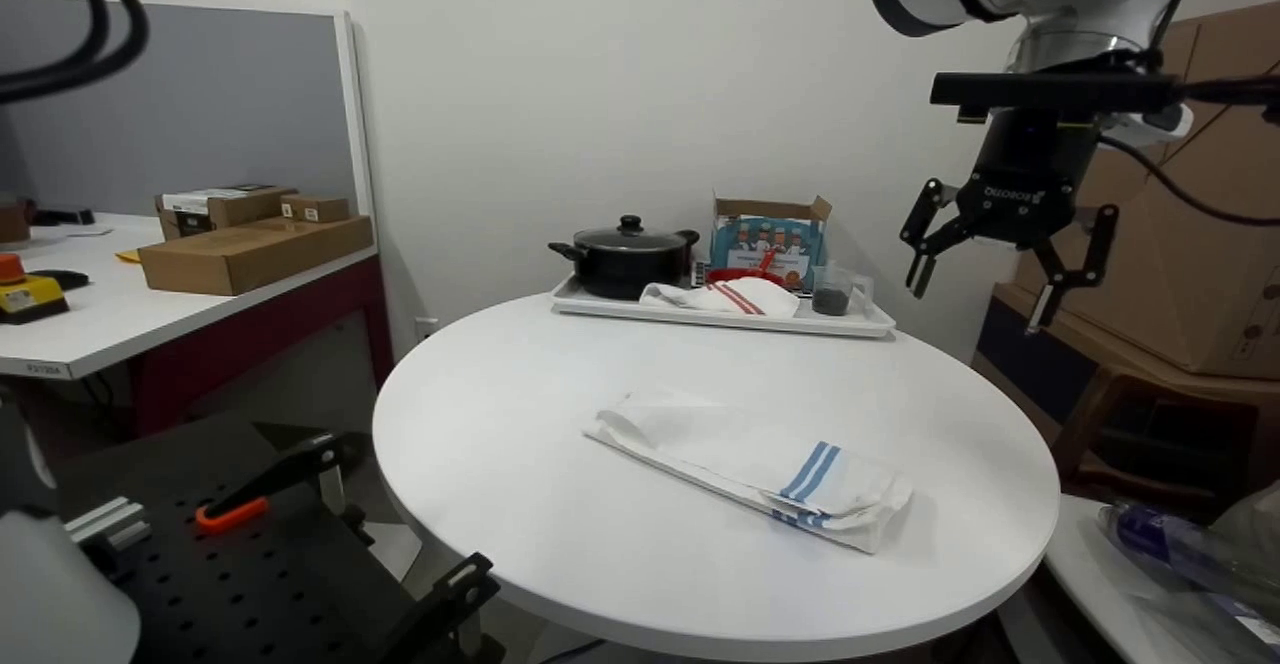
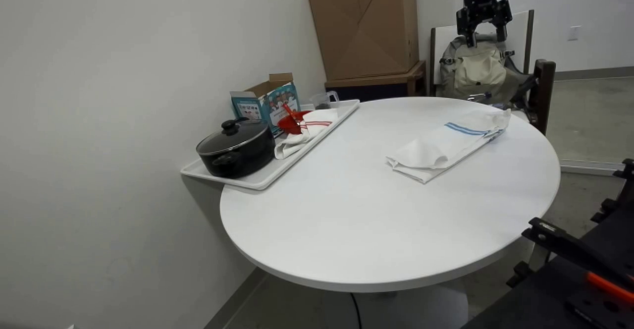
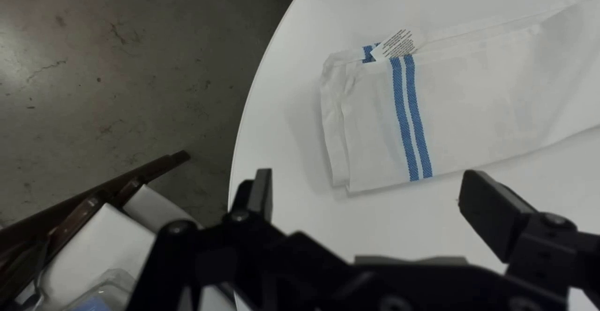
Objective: Fold the towel three times
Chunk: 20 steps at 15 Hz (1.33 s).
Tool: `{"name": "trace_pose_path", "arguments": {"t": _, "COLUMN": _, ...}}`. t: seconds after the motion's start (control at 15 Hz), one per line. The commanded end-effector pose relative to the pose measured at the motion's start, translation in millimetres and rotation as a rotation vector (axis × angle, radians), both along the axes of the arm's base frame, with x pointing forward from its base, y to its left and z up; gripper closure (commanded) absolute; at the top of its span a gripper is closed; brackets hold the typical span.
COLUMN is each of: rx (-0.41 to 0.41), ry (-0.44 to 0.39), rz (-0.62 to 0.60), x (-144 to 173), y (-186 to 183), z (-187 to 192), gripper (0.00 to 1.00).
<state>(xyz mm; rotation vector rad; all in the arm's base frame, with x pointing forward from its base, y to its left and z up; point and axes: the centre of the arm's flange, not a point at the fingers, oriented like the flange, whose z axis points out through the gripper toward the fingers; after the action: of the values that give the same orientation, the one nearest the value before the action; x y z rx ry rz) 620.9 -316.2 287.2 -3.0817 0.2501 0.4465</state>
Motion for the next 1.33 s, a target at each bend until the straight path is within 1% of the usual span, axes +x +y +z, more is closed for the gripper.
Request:
{"name": "trace_pose_path", "arguments": {"t": 0.0, "rx": -0.034, "ry": -0.011, "rz": 0.025, "x": -7, "y": 12, "z": 12, "gripper": 0.0}}
{"name": "trace_pose_path", "arguments": {"t": 0.07, "rx": -0.043, "ry": -0.006, "rz": 0.026, "x": -8, "y": 14, "z": 10, "gripper": 0.0}}
{"name": "trace_pose_path", "arguments": {"t": 0.2, "rx": -0.042, "ry": 0.022, "rz": 0.028, "x": -6, "y": 12, "z": -5, "gripper": 0.0}}
{"name": "trace_pose_path", "arguments": {"t": 0.53, "rx": -0.022, "ry": 0.064, "rz": 0.003, "x": -12, "y": 3, "z": -53, "gripper": 0.0}}
{"name": "trace_pose_path", "arguments": {"t": 0.67, "rx": -0.035, "ry": 0.063, "rz": -0.02, "x": -14, "y": -3, "z": -70, "gripper": 0.0}}
{"name": "trace_pose_path", "arguments": {"t": 0.93, "rx": -0.081, "ry": 0.025, "rz": -0.065, "x": -12, "y": -11, "z": -108, "gripper": 0.0}}
{"name": "trace_pose_path", "arguments": {"t": 1.13, "rx": -0.074, "ry": 0.014, "rz": -0.072, "x": -6, "y": -6, "z": -135, "gripper": 0.0}}
{"name": "trace_pose_path", "arguments": {"t": 1.27, "rx": -0.064, "ry": 0.022, "rz": -0.064, "x": -3, "y": 0, "z": -151, "gripper": 0.0}}
